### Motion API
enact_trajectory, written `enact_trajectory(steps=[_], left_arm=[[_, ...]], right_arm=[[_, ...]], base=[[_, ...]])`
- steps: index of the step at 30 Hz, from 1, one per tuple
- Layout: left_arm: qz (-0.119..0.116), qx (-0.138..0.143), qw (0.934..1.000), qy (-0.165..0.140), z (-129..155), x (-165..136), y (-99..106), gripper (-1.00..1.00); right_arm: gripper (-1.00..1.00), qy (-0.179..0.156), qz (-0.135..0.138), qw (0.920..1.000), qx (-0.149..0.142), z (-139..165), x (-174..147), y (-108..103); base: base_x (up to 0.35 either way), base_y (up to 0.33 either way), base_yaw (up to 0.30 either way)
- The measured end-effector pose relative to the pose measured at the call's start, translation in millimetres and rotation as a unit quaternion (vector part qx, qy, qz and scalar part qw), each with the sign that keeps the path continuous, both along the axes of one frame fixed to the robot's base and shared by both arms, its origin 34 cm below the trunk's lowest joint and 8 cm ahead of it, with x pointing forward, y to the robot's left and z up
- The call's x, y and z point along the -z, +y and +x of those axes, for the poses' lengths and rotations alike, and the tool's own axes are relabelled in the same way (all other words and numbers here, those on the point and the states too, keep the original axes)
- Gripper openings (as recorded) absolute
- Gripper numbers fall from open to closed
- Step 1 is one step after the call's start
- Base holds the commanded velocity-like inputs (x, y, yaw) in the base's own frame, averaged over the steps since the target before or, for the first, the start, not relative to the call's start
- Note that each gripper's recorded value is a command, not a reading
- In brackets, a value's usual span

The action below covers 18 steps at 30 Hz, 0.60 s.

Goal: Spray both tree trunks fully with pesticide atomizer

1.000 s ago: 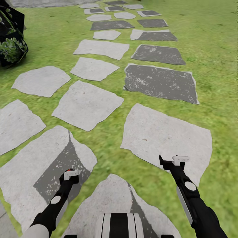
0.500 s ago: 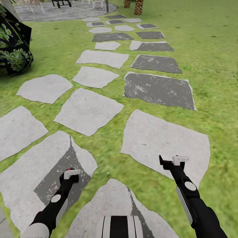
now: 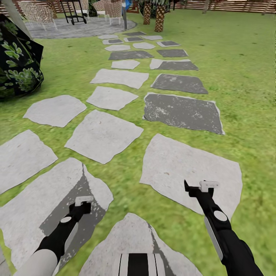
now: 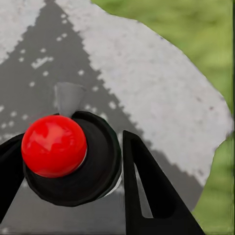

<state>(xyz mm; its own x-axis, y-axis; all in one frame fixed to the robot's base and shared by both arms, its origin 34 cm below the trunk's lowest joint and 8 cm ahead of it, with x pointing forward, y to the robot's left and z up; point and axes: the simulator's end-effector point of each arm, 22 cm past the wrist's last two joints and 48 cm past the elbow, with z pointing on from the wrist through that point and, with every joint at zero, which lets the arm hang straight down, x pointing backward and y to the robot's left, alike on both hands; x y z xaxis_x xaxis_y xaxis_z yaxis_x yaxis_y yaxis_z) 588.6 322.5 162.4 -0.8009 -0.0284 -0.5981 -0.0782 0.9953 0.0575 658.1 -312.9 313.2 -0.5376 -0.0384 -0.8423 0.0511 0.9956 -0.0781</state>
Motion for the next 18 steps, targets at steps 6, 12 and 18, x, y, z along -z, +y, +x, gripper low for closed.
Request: enact_trajectory(steps=[6,12,18], left_arm=[[0.004,0.002,1.0000,0.002,-3,-6,4,-1.00],[0.005,0.008,0.9999,-0.011,4,-11,3,-1.00],[0.017,0.003,0.9993,-0.032,18,-33,23,-1.00]], right_arm=[[1.00,-0.008,0.003,1.0000,-0.002,3,-11,2],[1.00,0.021,0.004,0.9998,0.000,-11,13,2],[1.00,0.013,0.005,0.9999,0.000,-8,2,2]], base=[[0.000,0.000,0.000],[0.000,0.000,0.000],[0.000,0.000,0.000]])
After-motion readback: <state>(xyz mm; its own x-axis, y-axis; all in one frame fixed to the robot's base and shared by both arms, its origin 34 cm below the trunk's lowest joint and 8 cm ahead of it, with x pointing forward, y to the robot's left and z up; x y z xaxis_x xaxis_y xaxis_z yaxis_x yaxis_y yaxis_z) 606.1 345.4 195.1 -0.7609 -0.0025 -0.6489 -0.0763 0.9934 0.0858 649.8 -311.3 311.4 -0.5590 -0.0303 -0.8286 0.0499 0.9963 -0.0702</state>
